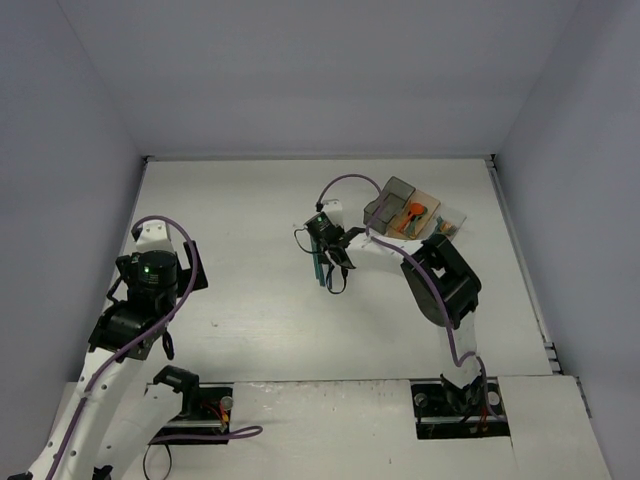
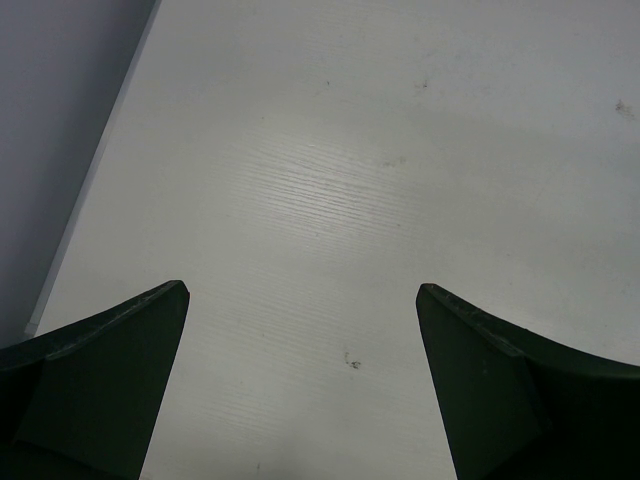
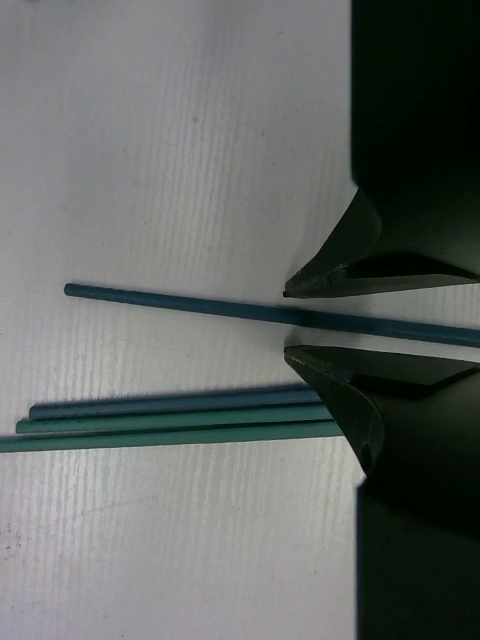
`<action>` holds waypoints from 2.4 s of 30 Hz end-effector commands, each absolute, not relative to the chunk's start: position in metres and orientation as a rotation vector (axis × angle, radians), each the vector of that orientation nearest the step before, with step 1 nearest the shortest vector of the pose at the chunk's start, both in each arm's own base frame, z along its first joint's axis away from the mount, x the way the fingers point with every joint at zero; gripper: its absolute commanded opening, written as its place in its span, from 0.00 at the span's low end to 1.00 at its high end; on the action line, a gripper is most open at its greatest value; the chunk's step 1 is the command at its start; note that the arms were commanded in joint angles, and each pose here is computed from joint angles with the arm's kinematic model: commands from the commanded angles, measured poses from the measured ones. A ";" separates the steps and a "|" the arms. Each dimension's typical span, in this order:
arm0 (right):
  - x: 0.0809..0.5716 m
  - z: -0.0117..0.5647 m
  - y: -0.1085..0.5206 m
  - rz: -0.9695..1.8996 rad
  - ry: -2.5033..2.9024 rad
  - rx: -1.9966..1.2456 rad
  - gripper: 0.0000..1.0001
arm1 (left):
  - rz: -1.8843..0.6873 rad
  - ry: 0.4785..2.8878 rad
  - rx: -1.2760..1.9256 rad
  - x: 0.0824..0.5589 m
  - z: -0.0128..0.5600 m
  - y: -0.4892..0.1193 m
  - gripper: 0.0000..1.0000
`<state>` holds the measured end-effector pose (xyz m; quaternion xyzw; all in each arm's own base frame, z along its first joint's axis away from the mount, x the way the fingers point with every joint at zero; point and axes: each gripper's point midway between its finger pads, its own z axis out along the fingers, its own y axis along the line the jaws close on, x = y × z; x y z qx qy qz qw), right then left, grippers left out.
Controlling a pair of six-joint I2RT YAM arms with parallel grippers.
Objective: Sort the eating utensils into containers
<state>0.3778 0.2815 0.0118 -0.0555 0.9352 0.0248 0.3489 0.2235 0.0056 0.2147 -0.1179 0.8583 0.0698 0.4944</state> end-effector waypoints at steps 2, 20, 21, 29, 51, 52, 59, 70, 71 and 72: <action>0.369 0.012 0.272 0.029 2.408 -0.105 0.08 | 0.146 2.042 -0.300 0.230 0.224 0.003 0.97; 0.444 0.160 0.232 0.213 2.140 0.183 0.00 | 0.137 2.047 -0.293 0.231 0.223 0.001 0.97; 0.451 0.162 0.223 0.214 2.136 0.220 0.00 | 0.137 2.047 -0.293 0.231 0.223 0.001 0.97; 0.496 0.149 0.144 0.211 2.148 0.487 0.00 | 0.130 2.054 -0.288 0.231 0.222 -0.001 0.97; 0.537 0.141 0.120 0.263 2.136 0.581 0.39 | 0.117 2.063 -0.273 0.232 0.220 -0.005 0.97; 0.534 0.151 0.123 0.248 2.126 0.534 0.43 | 0.118 2.062 -0.273 0.232 0.220 -0.005 0.97; 0.495 0.177 0.159 0.126 2.128 0.159 0.54 | 0.120 2.064 -0.271 0.233 0.220 -0.005 0.98; 0.411 0.129 0.239 0.203 2.246 -0.274 0.61 | 0.126 2.069 -0.273 0.233 0.219 -0.004 0.97; 0.405 0.124 0.247 0.218 2.256 -0.306 0.62 | 0.126 2.070 -0.272 0.233 0.219 -0.004 0.97; 0.400 0.117 0.254 0.228 2.267 -0.337 0.62 | 0.126 2.070 -0.272 0.233 0.219 -0.004 0.97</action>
